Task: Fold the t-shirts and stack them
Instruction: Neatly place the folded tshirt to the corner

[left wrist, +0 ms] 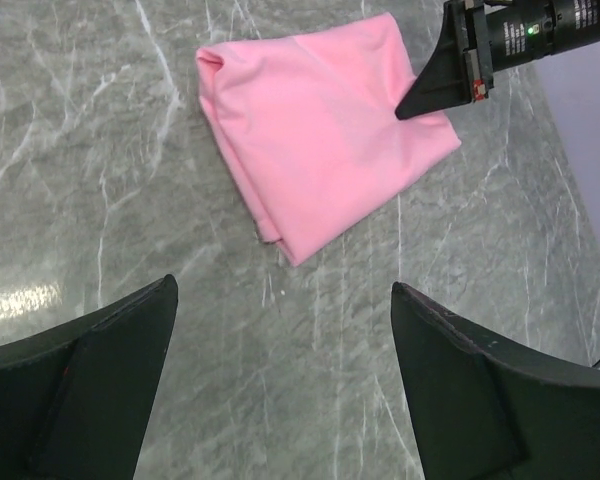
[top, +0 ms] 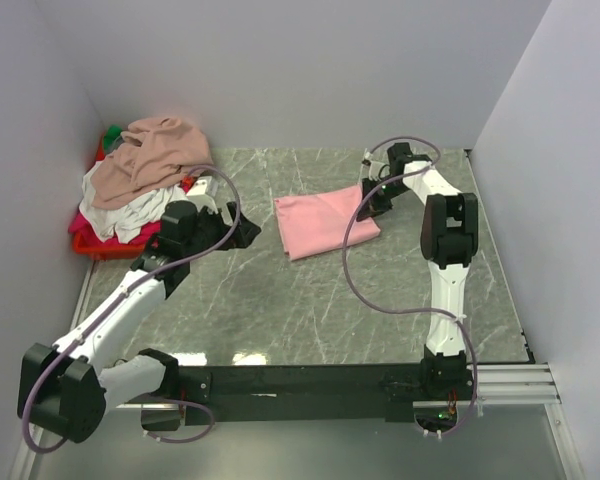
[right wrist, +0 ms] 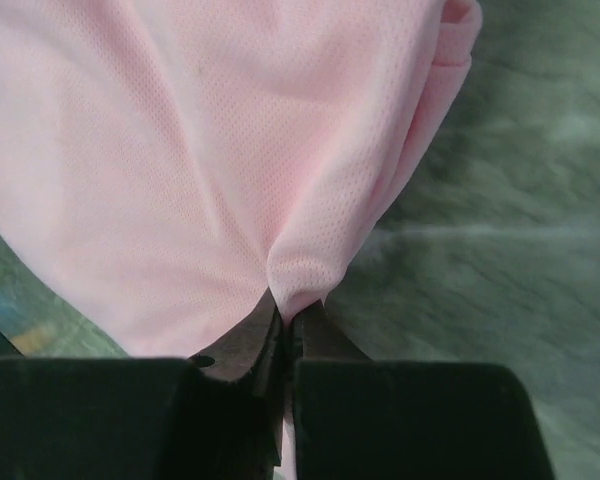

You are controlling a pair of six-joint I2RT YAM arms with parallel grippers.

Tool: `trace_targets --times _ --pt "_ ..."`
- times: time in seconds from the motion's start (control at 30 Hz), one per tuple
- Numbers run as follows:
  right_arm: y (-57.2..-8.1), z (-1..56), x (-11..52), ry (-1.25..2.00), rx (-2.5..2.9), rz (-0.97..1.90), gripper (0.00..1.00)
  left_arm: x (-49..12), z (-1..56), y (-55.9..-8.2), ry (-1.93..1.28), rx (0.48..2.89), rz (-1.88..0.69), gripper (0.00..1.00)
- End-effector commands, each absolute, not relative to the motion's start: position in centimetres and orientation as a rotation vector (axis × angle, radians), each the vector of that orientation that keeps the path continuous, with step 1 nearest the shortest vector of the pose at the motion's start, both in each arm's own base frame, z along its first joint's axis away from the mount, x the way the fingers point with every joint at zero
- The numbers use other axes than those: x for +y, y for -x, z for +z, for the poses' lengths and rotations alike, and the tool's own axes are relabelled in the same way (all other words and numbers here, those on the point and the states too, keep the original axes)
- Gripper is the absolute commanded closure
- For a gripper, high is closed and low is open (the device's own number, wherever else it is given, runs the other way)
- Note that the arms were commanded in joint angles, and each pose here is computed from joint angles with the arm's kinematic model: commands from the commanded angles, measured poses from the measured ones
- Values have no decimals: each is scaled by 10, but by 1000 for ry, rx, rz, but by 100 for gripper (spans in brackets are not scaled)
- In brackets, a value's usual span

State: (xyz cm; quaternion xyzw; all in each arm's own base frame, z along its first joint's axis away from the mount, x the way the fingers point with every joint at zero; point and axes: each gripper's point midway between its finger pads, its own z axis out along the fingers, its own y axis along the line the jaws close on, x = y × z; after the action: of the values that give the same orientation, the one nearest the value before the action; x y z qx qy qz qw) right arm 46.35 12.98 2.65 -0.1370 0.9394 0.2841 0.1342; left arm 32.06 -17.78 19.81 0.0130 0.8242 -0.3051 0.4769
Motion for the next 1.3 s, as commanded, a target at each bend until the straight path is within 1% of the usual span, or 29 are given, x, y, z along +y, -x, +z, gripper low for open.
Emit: trace_targets --times 0.0,0.1,0.13,0.23,0.27,0.33,0.37,0.47,0.53,0.57,0.6,0.63,0.67,0.7,0.87,0.93,0.97,1.03,1.07,1.13,1.17,1.2,1.23,1.27 --pt "-470 54 90 323 2711 741 100 -174 203 -307 -33 2007 -748 8" --pt "-476 64 33 281 2725 539 100 -172 205 -298 -40 1995 -758 8" --pt "-476 63 4 236 2743 442 100 -172 209 -295 -48 1981 -772 9" --pt "-477 68 -59 192 2763 231 100 -173 210 -289 -54 1971 -791 9" --pt "-480 71 -82 172 2765 103 100 -173 208 -287 -58 1971 -797 9" --pt "-481 74 -120 138 2758 -23 100 -173 209 -285 -68 1961 -800 9" --pt "-486 78 -141 116 2742 -145 100 -173 206 -284 -68 1966 -798 8" --pt "-495 89 -181 79 2689 -353 100 -173 203 -283 -82 1975 -795 9" --pt "-499 94 -195 65 2665 -437 100 -174 203 -283 -87 1982 -799 9" --pt "-503 97 -199 65 2651 -464 95 -174 203 -283 -89 1979 -802 9" --pt "-505 100 -203 70 2638 -501 67 -174 203 -283 -88 1978 -803 9" --pt "-508 105 -204 73 2624 -520 55 -174 204 -283 -89 1973 -804 9" --pt "-512 109 -206 81 2603 -540 47 -174 204 -283 -87 1976 -802 9" --pt "-514 114 -205 86 2583 -560 42 -174 204 -283 -87 1977 -800 9" --pt "-521 145 -194 151 2483 -654 40 -173 205 -283 -88 1979 -792 9" --pt "-523 163 -172 213 2434 -630 40 -172 208 -284 -90 1978 -782 9" --pt "-521 160 -163 262 2433 -610 39 -171 208 -284 -90 1978 -773 9" --pt "-521 168 -121 412 2392 -466 39 -168 213 -286 -93 1970 -751 9" --pt "-522 169 -106 469 2369 -418 42 -167 216 -287 -95 1965 -741 9" --pt "-526 167 -70 544 2341 -308 51 -165 219 -288 -104 1960 -721 9" --pt "-530 167 -51 547 2336 -221 68 -164 219 -289 -102 1960 -709 9" --pt "-534 163 -42 545 2347 -178 78 -163 220 -290 -110 1956 -699 9" --pt "-549 158 -27 562 2344 -126 88 -161 219 -290 -111 1962 -688 9" --pt "-547 150 -19 543 2388 -77 99 -160 219 -290 -107 1964 -677 9"
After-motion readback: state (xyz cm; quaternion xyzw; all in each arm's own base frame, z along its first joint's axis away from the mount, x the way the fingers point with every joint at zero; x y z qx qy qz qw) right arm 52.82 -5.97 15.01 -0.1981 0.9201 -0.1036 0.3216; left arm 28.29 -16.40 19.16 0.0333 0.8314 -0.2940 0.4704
